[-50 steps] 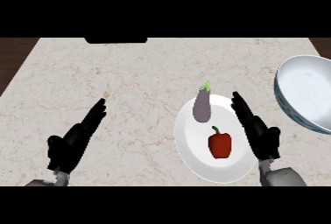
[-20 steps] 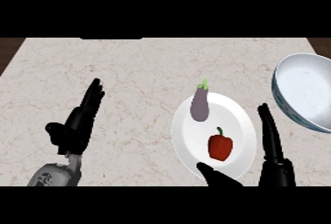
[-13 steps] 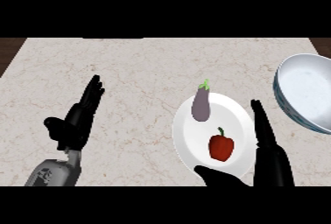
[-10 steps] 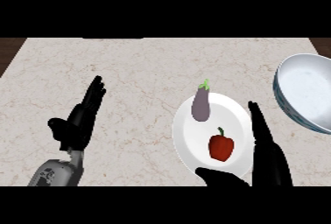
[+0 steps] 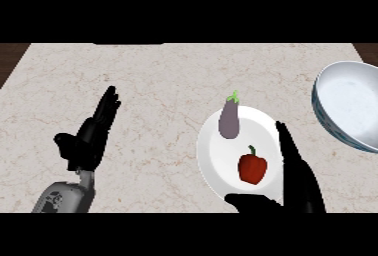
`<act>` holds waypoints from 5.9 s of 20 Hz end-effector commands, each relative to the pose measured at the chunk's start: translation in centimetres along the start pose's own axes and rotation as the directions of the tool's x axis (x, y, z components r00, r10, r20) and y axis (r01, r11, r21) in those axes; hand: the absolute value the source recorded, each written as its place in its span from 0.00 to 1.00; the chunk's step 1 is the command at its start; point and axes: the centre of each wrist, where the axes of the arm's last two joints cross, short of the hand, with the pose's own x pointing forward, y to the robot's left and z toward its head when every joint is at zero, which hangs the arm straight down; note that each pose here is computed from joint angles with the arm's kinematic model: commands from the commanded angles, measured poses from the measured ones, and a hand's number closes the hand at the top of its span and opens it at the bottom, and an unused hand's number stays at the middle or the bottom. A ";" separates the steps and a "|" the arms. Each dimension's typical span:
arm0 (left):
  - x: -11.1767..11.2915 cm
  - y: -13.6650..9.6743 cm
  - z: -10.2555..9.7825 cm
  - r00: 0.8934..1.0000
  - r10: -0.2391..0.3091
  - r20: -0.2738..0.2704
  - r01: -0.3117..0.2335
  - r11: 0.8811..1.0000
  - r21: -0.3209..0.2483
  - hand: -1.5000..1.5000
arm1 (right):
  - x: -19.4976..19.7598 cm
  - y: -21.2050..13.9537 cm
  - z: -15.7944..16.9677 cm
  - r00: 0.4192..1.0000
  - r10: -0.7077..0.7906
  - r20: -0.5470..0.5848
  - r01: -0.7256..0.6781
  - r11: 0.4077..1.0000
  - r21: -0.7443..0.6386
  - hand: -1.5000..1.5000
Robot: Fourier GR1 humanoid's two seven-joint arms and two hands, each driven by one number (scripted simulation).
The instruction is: Pick the bell pepper from the plate and place it in the bowl
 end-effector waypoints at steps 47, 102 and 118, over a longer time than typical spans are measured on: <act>0.2 1.5 -0.1 1.000 0.010 0.009 -0.010 1.000 0.004 0.50 | -6.9 8.0 -5.4 0.997 0.053 0.054 -0.060 0.988 0.144 1.00; -0.8 -0.2 0.1 1.000 0.011 0.018 -0.011 1.000 -0.002 0.50 | 8.7 -20.1 -7.1 0.884 0.227 0.408 -0.117 0.954 -0.278 1.00; -0.1 -0.9 -0.3 1.000 0.018 -0.008 -0.018 1.000 -0.001 0.50 | -1.9 -22.4 -19.3 0.876 0.416 0.245 -0.303 0.869 -0.391 1.00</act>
